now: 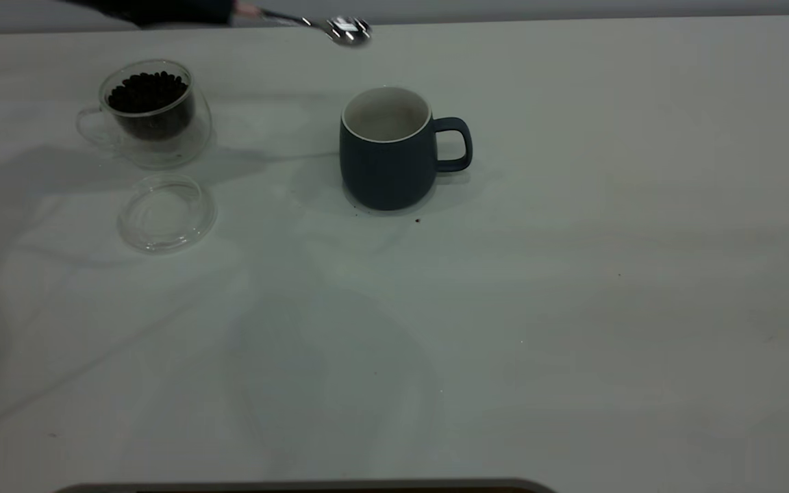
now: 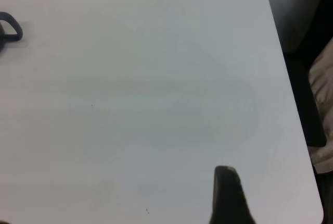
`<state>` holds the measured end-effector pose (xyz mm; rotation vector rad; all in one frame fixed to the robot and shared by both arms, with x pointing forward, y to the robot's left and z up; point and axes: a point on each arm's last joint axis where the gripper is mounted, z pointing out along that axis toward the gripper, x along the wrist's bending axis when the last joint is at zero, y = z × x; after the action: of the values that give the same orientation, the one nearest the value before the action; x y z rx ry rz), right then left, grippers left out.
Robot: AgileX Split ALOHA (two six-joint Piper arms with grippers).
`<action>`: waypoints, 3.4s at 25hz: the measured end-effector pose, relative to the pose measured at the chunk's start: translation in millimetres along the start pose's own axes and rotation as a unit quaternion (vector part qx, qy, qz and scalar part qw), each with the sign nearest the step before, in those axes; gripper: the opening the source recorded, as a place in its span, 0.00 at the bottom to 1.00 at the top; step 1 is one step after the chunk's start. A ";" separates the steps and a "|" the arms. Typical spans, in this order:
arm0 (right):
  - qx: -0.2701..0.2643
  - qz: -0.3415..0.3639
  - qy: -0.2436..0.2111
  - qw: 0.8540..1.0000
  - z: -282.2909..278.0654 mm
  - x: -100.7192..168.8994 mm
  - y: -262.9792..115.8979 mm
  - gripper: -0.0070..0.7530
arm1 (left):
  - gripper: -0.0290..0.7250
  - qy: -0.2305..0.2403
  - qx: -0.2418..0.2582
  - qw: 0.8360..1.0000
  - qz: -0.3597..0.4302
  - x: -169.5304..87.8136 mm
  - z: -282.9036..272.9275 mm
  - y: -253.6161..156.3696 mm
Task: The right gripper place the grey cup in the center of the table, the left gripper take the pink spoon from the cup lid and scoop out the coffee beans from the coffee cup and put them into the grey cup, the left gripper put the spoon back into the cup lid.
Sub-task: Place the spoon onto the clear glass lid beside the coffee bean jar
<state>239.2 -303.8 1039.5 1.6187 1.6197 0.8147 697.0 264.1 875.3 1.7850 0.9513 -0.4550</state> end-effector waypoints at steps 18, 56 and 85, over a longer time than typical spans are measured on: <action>0.000 0.000 0.000 1.000 0.0 0.0 0.0 0.68 | 0.20 0.078 0.052 0.994 -0.055 -96.6 -69.3 24.6; 0.000 0.000 0.000 1.000 0.0 0.0 0.0 0.68 | 0.20 0.113 -0.071 0.961 -0.240 45.5 -100.7 -179.7; 0.000 0.000 0.000 1.000 0.0 0.0 0.0 0.68 | 0.31 0.109 -0.102 0.947 -0.284 58.5 -90.1 -192.4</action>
<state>239.2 -303.8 1039.5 1.6187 1.6197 0.8147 572.4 401.1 756.0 1.3738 1.6221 -0.4988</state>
